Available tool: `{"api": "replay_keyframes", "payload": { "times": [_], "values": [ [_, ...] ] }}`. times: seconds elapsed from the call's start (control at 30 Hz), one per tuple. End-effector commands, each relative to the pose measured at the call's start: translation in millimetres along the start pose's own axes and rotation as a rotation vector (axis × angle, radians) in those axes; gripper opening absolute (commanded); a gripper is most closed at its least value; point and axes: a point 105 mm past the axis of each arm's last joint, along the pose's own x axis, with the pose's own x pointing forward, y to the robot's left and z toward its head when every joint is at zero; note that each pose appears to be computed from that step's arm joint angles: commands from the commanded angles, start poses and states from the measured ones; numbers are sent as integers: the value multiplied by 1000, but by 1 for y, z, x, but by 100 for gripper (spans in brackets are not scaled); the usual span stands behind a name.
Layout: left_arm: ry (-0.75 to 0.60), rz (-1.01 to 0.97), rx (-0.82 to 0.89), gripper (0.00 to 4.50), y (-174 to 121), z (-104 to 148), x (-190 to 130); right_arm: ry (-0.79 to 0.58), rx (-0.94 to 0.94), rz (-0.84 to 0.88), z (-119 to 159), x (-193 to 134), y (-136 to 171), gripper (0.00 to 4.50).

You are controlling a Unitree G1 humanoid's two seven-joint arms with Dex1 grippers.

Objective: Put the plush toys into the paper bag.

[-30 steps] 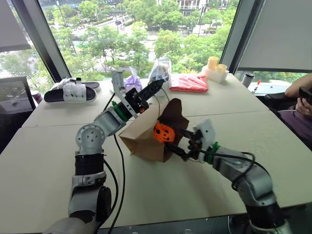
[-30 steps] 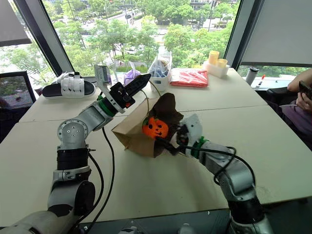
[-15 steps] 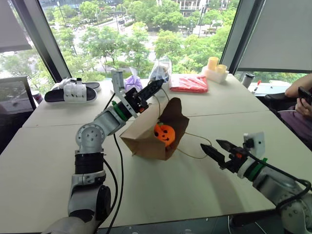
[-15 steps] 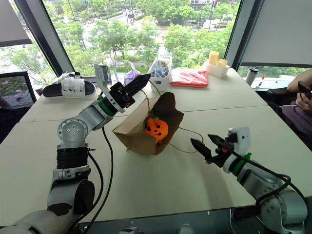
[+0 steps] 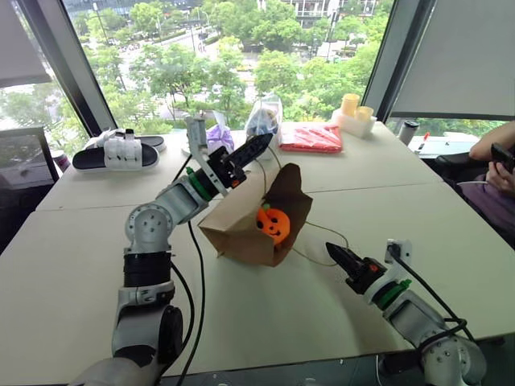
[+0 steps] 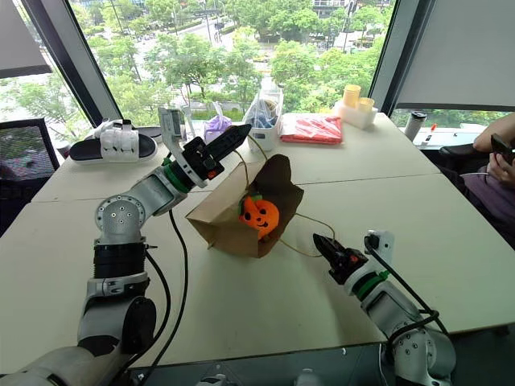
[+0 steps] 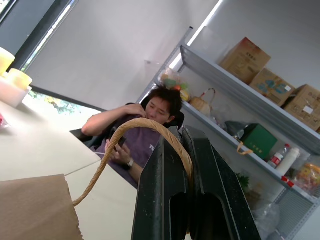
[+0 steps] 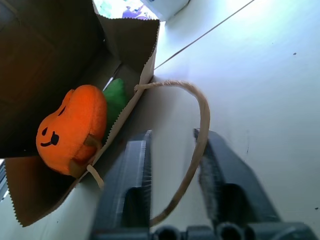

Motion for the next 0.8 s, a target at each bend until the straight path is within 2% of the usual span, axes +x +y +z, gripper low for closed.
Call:
{"api": "replay_keyframes", "payload": {
  "times": [0.03, 0.13, 0.27, 0.37, 0.47, 0.63, 0.77, 0.8],
  "values": [
    [-7, -55, 41, 0, -15, 7, 4, -45, -7, 52, 11, -3, 12, 4],
    [40, -100, 100, 0, -25, 4, 4, -47, -50, 94, 20, -7, 22, 4],
    [85, -152, 134, 0, -39, 9, 2, -91, -53, 255, 51, -19, 54, 4],
    [88, -142, 126, 0, -38, 18, -1, -172, -62, 442, 91, -32, 96, 4],
    [97, -99, 115, 0, -21, 17, -1, -190, -117, 488, 112, -32, 111, 4],
    [134, -36, 91, 0, 14, -1, -1, -197, -70, 522, 116, -23, 119, 4],
    [161, -19, 84, 0, 30, -14, 2, -163, -40, 494, 105, -12, 112, 4],
    [158, -6, 82, 27, 35, -15, 3, -174, -34, 453, 105, -8, 104, 29]
  ]
}}
